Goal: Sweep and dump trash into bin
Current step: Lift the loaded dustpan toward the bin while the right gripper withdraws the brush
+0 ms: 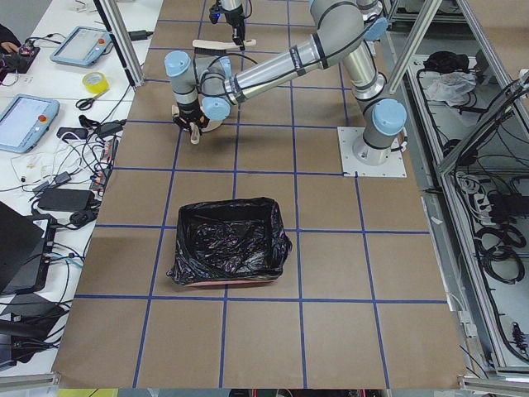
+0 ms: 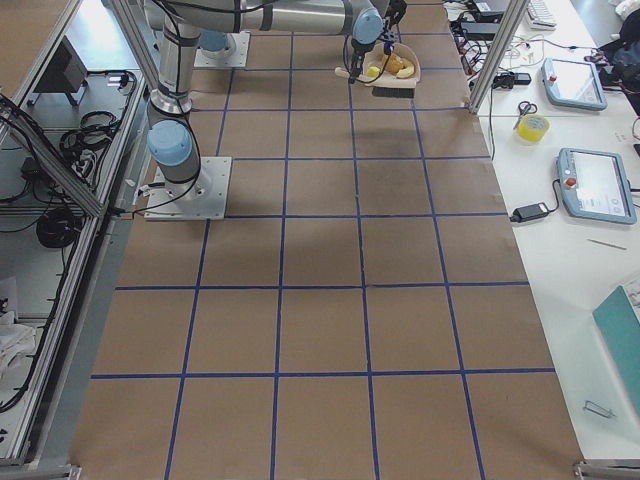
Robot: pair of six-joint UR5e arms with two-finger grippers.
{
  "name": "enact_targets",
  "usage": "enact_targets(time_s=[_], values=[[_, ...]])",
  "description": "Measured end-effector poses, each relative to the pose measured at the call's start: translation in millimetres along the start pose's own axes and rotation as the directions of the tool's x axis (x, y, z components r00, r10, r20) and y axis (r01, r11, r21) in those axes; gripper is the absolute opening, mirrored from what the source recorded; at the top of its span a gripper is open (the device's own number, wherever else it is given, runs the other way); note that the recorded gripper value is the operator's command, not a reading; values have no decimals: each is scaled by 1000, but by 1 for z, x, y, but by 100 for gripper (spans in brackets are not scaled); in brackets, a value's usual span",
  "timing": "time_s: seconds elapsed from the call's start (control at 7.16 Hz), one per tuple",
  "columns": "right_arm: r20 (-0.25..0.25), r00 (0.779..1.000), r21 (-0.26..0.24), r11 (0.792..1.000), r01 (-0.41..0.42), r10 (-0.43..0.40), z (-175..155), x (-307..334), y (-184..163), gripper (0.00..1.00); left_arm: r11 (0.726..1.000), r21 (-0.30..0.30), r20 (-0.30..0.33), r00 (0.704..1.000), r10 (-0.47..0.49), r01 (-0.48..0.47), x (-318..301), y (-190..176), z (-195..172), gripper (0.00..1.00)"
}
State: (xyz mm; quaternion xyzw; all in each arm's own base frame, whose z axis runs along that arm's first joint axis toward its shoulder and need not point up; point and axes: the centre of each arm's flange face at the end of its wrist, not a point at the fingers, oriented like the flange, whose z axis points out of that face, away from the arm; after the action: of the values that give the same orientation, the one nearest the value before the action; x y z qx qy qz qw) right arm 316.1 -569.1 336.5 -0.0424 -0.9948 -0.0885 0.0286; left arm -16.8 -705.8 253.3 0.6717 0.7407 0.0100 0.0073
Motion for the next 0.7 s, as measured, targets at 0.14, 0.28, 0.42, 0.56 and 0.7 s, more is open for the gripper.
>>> enact_targets(time_s=[0.14,0.28,0.42,0.56,0.7], values=[[-15,1000,-9,1000,13,-13,8,6,0,0,1000,26,4,1000,-8,8,-1,4,-1,0],[-20,1000,-21,1000,17,-17,16,8,1,0,998,57,10,1000,-21,20,-3,11,-4,0],[-25,1000,-29,999,18,-19,21,9,2,0,995,90,15,999,-39,37,-4,20,-8,0],[-28,999,-34,999,19,-20,25,10,2,0,989,132,16,998,-65,62,-5,35,-13,0],[-32,999,-34,999,25,-26,26,11,1,0,981,170,13,995,-97,93,-5,55,-19,0]])
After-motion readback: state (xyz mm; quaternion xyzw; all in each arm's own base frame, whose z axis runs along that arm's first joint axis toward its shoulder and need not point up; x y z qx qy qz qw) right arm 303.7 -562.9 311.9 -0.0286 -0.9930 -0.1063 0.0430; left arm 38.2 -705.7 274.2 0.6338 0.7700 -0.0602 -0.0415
